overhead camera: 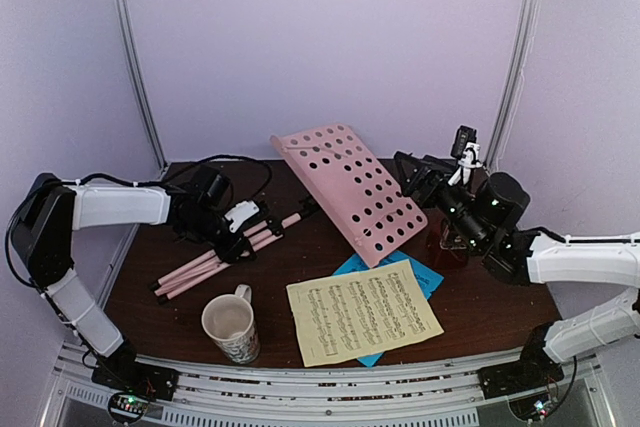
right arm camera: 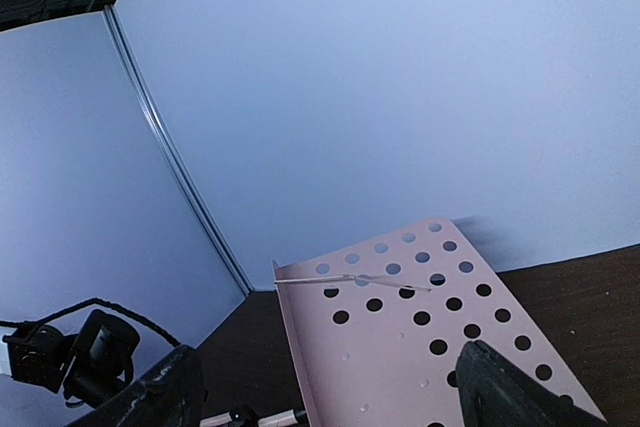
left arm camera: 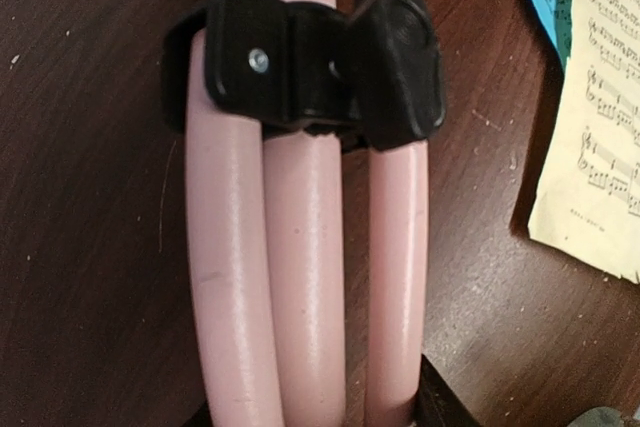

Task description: Pack up the instrument practice props

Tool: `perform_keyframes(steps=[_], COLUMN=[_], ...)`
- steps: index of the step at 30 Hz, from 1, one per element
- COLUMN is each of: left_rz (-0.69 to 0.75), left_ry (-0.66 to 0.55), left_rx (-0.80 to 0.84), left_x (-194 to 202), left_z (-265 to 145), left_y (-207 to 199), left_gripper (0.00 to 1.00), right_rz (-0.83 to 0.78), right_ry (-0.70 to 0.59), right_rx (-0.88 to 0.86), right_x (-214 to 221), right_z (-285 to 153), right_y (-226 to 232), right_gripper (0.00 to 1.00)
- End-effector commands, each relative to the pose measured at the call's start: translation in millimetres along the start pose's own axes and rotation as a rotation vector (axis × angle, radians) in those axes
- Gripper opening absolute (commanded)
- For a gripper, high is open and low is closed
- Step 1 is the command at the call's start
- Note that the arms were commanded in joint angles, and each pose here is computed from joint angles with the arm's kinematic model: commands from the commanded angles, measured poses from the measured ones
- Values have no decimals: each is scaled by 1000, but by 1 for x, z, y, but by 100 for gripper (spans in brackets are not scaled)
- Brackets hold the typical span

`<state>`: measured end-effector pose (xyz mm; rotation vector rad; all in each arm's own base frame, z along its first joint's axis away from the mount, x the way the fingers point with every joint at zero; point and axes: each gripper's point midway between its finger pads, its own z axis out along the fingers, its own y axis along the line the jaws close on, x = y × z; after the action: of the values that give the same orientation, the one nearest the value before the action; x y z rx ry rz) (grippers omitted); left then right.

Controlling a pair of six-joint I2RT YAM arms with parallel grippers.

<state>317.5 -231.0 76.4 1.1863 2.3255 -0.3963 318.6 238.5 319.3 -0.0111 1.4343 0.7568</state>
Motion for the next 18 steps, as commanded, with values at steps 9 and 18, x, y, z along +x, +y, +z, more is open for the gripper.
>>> perform_keyframes(steps=[9, 18], left_rz=[181, 186], left_ry=[-264, -130], left_rx=[-97, -116], left_x=[-99, -83], left_z=[-28, 6], left_y=[25, 22], left_gripper=[4, 24], right_rz=[-15, -11], right_ry=[5, 8], right_rx=[90, 111], right_x=[0, 3], right_z=[-22, -26], right_y=[-23, -29], right_gripper=[89, 89])
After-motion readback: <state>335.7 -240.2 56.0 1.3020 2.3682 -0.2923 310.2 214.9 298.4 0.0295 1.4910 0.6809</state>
